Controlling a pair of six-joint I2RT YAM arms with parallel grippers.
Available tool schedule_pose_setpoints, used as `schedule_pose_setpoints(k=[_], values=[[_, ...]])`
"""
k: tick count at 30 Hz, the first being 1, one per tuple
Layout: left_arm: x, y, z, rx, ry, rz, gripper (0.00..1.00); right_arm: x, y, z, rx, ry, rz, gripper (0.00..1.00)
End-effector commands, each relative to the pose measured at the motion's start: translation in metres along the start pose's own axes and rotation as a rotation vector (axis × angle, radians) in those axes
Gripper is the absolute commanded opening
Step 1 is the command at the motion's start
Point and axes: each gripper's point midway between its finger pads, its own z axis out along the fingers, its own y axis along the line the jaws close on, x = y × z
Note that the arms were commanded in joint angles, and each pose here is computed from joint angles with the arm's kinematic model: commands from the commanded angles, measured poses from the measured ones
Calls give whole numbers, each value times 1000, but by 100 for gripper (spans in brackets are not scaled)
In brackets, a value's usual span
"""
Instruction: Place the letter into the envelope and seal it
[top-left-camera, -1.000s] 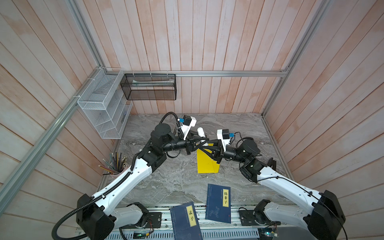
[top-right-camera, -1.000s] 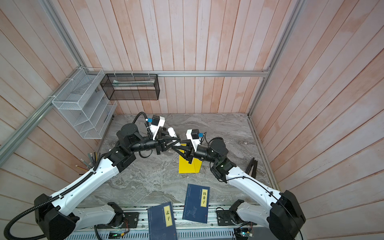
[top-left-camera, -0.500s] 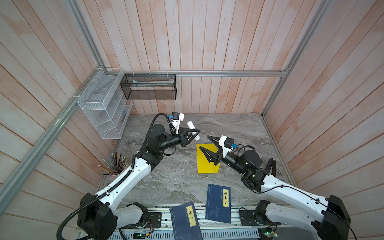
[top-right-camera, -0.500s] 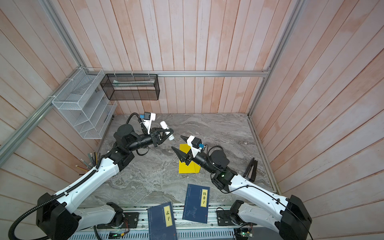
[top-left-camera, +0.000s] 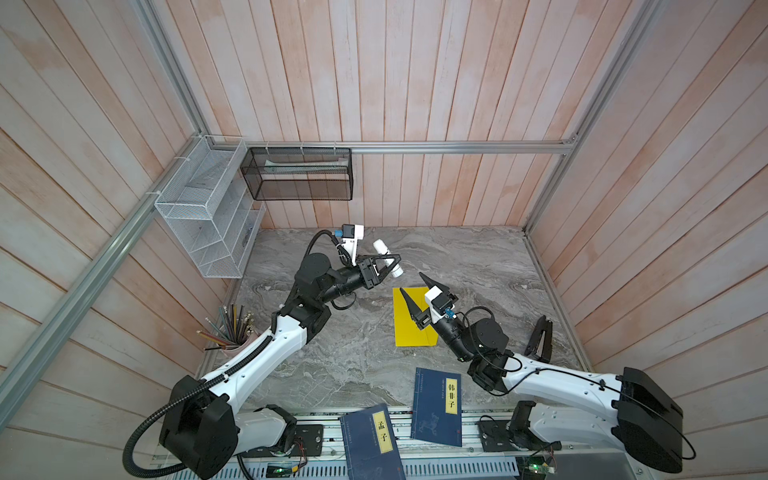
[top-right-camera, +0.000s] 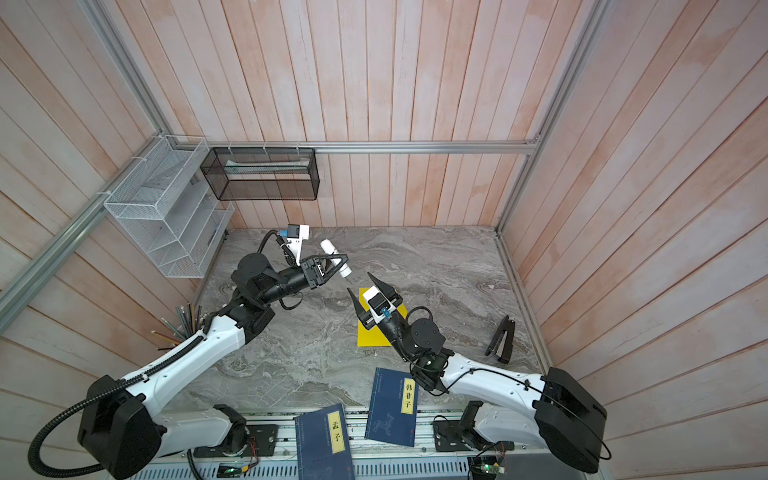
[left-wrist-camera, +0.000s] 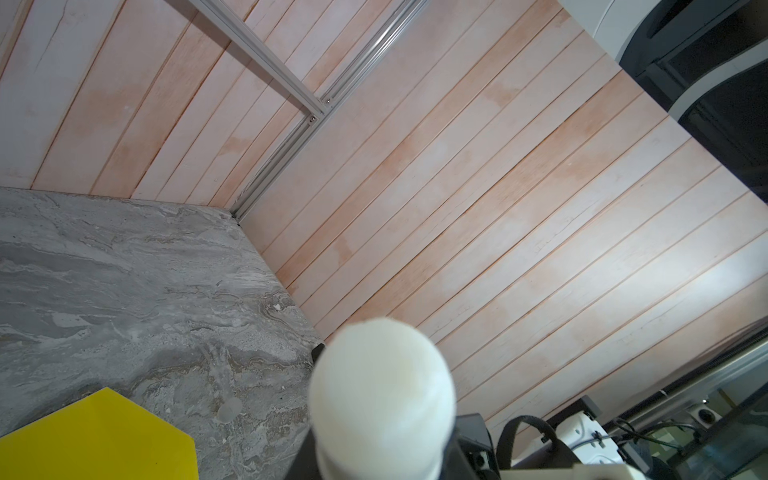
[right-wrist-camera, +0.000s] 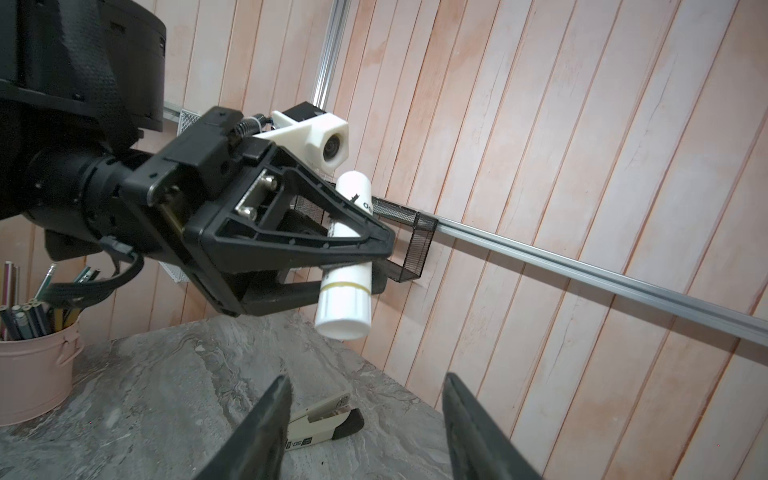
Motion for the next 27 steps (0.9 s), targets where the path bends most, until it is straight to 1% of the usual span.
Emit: schedule_pose_setpoints(k=[1, 9, 13, 21, 27], values=[[-3, -8, 2, 43, -25, -15, 0, -16, -3, 6, 30, -59, -21, 58], [0, -11, 6, 70, -18, -50, 0, -20, -2, 13, 39, -95, -31, 60], [4, -12, 9, 81, -10, -65, 0, -24, -2, 19, 50, -114, -46, 60], [11, -14, 15, 98, 8, -77, 0, -25, -1, 30, 66, -124, -79, 51], [14, -18, 17, 111, 18, -81, 0, -21, -3, 37, 87, -107, -109, 44]])
